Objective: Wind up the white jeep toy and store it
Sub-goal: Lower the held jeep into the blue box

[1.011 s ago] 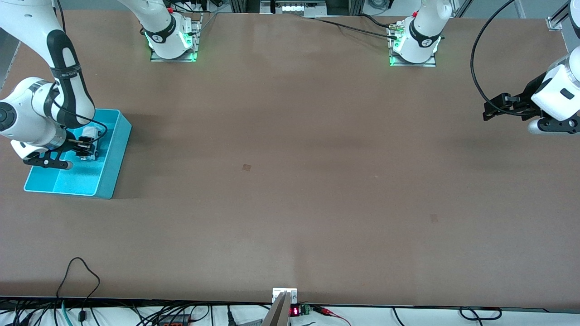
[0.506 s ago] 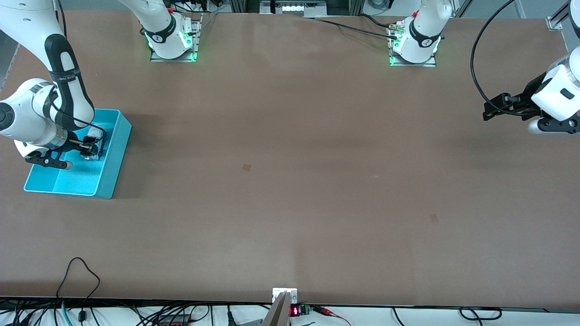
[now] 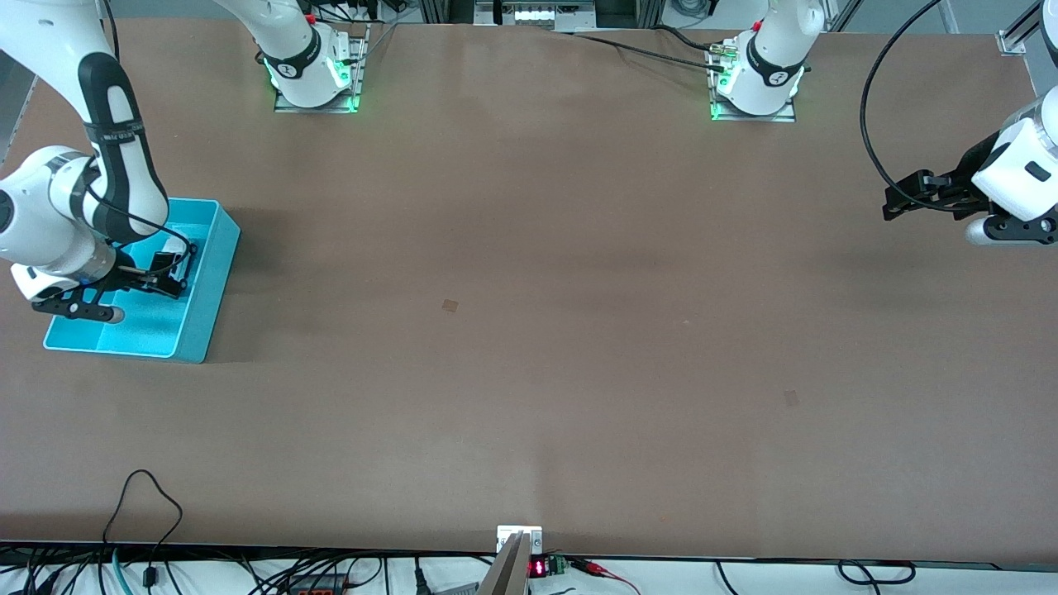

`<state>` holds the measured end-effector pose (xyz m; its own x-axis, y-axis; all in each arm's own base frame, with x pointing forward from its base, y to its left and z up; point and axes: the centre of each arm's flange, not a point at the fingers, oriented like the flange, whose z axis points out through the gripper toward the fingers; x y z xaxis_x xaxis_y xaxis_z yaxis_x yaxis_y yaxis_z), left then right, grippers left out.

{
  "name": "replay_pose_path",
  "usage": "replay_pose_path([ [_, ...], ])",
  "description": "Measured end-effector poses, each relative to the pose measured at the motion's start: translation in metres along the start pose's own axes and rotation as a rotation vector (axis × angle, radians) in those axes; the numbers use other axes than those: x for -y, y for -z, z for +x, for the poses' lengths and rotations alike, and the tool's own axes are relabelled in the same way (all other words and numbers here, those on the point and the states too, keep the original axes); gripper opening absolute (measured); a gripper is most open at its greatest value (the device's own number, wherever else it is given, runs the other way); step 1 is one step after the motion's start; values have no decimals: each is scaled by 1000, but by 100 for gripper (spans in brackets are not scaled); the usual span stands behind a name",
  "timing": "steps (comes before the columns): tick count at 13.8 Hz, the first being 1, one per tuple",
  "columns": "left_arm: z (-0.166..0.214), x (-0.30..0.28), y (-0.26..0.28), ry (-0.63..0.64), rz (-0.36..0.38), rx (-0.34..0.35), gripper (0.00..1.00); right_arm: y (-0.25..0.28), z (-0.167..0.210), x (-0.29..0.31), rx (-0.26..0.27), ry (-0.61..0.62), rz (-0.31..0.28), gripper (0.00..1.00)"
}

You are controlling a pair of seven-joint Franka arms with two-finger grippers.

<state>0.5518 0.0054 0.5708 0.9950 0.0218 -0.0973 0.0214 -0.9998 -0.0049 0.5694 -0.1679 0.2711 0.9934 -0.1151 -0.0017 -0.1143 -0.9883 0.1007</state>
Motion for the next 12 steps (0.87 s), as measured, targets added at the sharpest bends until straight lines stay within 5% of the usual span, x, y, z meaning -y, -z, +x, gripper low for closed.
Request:
replay_pose_path([
  [8,0,-1,0,-1,0,0,100,152,40,60,-60,117,72,100],
  [12,0,-1,0,-2,0,0,100,200,37,87,-35,121,102,100],
])
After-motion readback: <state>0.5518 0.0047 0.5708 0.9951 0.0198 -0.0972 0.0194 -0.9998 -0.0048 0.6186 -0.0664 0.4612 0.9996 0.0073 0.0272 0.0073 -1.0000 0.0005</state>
